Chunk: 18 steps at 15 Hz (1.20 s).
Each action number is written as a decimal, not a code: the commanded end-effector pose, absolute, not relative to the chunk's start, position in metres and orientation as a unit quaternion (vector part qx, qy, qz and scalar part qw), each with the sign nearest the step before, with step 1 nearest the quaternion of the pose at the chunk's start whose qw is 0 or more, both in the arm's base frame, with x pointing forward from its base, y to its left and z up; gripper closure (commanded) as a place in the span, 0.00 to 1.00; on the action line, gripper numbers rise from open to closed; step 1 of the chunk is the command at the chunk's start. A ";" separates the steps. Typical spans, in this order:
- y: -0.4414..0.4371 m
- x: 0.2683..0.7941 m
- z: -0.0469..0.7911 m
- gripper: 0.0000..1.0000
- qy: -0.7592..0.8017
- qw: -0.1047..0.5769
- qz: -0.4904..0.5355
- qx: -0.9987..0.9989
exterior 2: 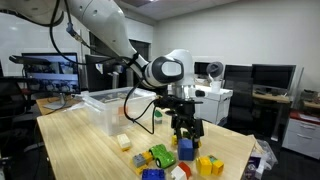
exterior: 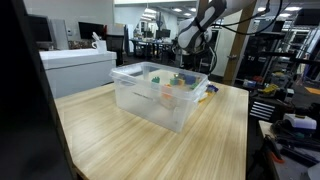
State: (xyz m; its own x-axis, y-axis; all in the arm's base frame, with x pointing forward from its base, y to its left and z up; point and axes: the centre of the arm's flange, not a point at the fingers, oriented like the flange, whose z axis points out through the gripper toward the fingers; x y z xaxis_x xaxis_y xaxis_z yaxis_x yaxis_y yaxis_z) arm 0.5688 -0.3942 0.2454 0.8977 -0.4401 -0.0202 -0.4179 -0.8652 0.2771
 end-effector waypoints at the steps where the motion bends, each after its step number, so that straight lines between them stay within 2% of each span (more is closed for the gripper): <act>1: -0.414 0.572 0.232 0.00 -0.251 0.135 -0.041 0.958; 10: -0.398 0.529 0.234 0.00 -0.271 0.128 -0.077 0.951; 11: -0.395 0.525 0.235 0.25 -0.271 0.126 -0.081 0.951; 12: -0.391 0.523 0.236 0.26 -0.270 0.125 -0.085 0.951; 15: -0.381 0.516 0.245 0.47 -0.267 0.121 -0.087 0.952; 18: -0.374 0.520 0.269 0.51 -0.263 0.119 -0.070 0.955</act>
